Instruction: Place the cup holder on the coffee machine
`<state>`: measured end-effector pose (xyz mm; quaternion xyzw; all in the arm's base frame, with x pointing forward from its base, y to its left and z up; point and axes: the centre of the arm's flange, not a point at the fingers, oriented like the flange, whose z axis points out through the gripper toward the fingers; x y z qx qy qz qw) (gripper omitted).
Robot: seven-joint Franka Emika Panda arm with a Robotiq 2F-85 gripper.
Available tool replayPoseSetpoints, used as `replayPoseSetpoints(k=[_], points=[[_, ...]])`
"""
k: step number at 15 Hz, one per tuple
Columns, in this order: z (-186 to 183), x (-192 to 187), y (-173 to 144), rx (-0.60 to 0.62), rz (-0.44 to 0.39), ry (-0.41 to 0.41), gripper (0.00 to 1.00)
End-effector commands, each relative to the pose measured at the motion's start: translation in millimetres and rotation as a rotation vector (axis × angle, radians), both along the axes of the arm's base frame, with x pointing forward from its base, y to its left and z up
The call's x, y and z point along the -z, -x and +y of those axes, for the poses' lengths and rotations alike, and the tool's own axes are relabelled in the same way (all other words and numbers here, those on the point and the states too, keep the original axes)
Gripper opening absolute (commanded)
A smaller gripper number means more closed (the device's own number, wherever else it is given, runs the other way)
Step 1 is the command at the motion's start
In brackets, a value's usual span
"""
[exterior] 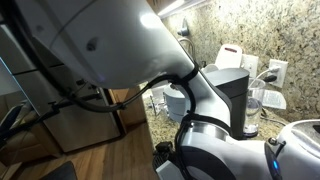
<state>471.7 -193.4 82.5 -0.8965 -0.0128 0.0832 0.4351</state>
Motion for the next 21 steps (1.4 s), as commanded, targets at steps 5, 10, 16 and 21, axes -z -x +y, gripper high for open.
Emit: replayPoseSetpoints(k=[5, 10, 16, 21], points=[[5.2, -1.7, -0.2, 0.037, -0.068, -0.001, 1.00], [5.2, -1.0, -0.3, 0.042, -0.073, 0.018, 0.49], [8.6, -0.6, -0.7, 0.029, -0.070, 0.007, 0.05], [0.6, -8.5, -2.6, 0.022, -0.059, -0.054, 0.05]])
